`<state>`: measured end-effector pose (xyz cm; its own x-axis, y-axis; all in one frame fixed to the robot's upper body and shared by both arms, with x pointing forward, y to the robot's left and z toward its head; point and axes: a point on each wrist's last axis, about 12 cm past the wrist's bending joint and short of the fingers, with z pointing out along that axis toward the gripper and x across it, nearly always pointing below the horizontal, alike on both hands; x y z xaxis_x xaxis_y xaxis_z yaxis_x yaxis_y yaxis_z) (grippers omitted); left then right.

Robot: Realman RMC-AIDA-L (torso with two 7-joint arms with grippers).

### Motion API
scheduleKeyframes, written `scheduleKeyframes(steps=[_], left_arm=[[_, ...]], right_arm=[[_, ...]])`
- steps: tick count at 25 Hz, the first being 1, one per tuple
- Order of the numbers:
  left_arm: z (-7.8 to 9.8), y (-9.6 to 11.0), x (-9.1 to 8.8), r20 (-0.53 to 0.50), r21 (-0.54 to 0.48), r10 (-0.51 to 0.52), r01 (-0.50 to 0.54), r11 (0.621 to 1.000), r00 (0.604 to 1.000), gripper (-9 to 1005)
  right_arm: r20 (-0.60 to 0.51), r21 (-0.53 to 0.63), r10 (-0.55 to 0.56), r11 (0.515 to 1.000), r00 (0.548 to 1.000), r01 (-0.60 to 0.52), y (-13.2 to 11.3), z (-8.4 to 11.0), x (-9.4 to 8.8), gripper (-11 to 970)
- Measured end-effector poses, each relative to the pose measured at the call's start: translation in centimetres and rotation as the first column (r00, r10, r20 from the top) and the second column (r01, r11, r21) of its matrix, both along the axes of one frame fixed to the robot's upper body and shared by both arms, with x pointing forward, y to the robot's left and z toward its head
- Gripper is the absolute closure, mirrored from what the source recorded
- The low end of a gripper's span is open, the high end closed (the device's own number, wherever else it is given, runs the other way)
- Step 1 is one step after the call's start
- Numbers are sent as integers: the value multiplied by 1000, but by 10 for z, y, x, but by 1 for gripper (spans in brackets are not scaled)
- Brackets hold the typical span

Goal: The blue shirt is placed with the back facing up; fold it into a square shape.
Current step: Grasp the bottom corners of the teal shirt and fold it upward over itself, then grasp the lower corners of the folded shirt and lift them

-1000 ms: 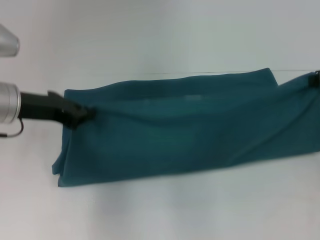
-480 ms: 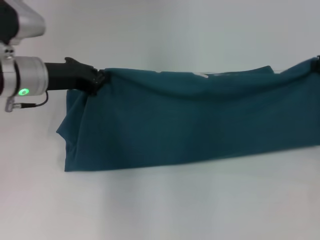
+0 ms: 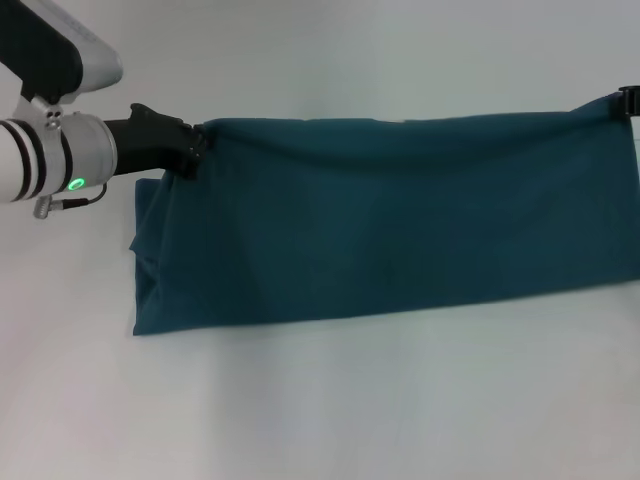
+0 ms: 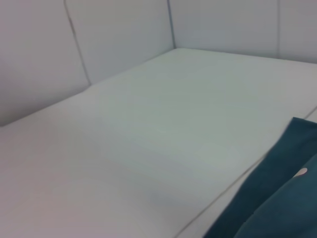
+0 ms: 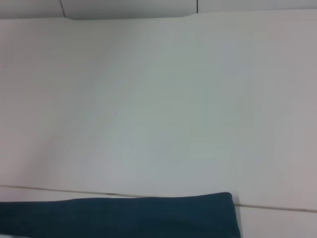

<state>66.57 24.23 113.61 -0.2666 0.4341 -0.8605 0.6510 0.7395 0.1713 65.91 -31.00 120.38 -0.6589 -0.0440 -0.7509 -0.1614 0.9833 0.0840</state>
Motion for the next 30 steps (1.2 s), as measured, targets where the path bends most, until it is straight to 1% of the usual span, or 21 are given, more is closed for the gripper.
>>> scheduleKeyframes(steps=[6, 13, 16, 19, 20, 22, 24, 26, 27, 28, 30], left_arm=[[-11, -1, -1, 8, 20, 14, -15, 1000, 1000, 939], [-27, -7, -6, 21, 51, 17, -18, 999, 1000, 929], [-33, -10, -9, 48, 64, 22, -25, 998, 999, 925], [-35, -8, -9, 61, 73, 38, -42, 996, 997, 921], [-36, -7, -9, 68, 81, 47, -53, 995, 997, 920], [-37, -4, -8, 87, 101, 69, -78, 992, 994, 846], [-38, 0, -8, 101, 118, 95, -107, 987, 990, 772], [-36, 6, -7, 119, 116, 144, -158, 981, 982, 698], [-36, 6, -7, 119, 116, 144, -158, 981, 982, 657], [-31, 13, -8, 122, 73, 191, -200, 977, 974, 615], [-27, 18, -9, 112, 21, 216, -220, 975, 970, 532]], right_arm=[[-17, -12, -1, 1000, 1000, 1, 3, -9, 6, 916], [-26, -12, 13, 1000, 1000, -14, 8, -14, 4, 914], [-30, -10, 13, 1000, 999, -13, 9, -17, 3, 825], [-34, -13, 12, 1000, 999, -13, 10, -20, 0, 737], [-31, -17, 12, 1000, 999, -12, 11, -20, 0, 658], [-25, -23, 11, 1000, 1000, -11, 12, -20, -2, 500], [-4, -22, 9, 1000, 1000, -9, 14, -17, -6, 402], [23, -25, 11, 1000, 1000, -10, 16, -13, -10, 305], [42, -27, 15, 1000, 999, -14, 18, -10, -12, 256], [56, -26, 22, 999, 998, -21, 21, -8, -13, 257], [78, -14, 37, 999, 996, -36, 27, -4, -14, 260]])
